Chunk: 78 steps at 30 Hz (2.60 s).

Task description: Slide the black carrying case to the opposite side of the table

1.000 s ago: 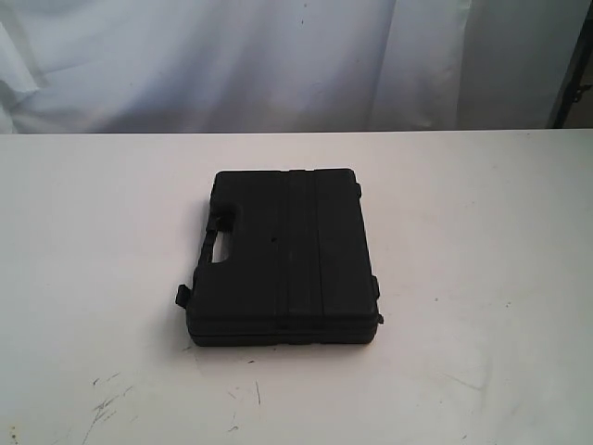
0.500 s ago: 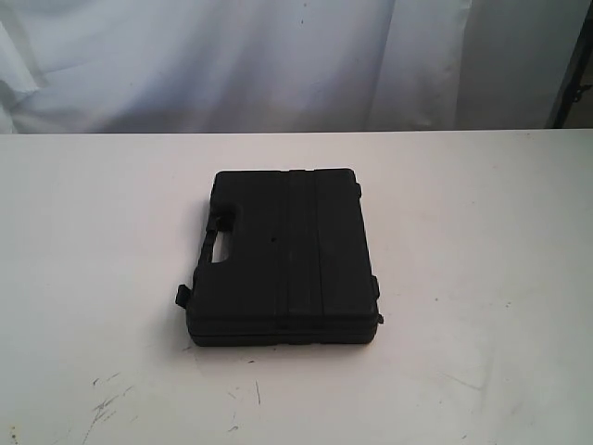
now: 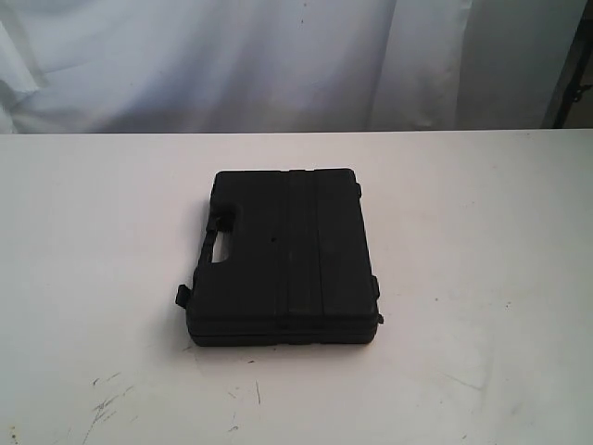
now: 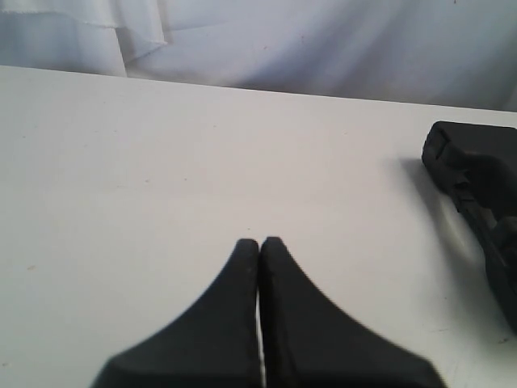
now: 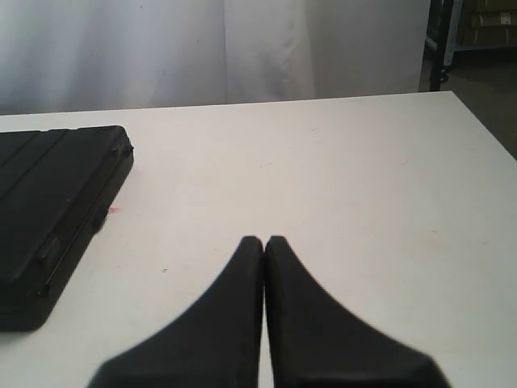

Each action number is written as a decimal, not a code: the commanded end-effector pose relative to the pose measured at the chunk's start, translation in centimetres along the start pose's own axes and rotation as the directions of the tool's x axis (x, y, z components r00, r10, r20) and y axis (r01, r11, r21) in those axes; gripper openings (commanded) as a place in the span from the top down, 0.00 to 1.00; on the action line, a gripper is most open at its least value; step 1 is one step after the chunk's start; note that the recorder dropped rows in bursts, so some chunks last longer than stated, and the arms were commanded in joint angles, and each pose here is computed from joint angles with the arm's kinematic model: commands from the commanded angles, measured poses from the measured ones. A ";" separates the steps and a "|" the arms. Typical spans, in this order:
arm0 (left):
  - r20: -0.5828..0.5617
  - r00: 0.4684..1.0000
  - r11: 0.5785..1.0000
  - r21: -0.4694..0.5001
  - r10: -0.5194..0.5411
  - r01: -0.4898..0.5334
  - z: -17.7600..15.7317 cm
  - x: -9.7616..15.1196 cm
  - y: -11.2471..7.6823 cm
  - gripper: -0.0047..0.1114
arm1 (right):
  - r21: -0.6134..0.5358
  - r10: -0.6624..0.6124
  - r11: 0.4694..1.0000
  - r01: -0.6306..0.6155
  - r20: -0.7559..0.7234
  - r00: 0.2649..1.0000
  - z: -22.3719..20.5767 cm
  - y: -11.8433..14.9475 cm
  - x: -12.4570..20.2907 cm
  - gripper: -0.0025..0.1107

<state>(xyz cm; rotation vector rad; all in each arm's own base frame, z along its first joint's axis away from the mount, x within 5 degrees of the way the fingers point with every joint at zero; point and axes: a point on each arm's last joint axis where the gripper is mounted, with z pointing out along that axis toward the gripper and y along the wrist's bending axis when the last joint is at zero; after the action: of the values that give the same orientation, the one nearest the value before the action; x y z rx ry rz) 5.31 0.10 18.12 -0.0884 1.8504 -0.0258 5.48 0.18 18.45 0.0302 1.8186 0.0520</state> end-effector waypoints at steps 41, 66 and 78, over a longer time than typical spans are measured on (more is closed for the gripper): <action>0.383 0.923 1.000 0.015 -0.025 0.021 -0.7 -3.4 -0.1 0.96 | 0.005 0.058 0.998 -0.058 -0.002 0.998 0.0 0.0 0.1 0.98; 0.228 0.961 0.987 0.060 -0.157 0.147 2.4 -19.7 -1.3 0.96 | 0.005 0.058 0.998 -0.058 -0.002 0.998 0.0 0.0 0.1 0.98; -0.282 0.958 0.996 0.058 -0.047 0.065 11.8 -23.5 -2.1 0.96 | 0.005 0.058 0.998 -0.058 -0.002 0.998 0.0 0.0 0.1 0.98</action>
<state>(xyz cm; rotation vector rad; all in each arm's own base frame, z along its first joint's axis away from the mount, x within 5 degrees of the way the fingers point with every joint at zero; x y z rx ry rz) 21.47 0.29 38.01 -0.1416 1.9893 -0.1394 5.47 0.19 18.43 0.0728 1.8204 0.0863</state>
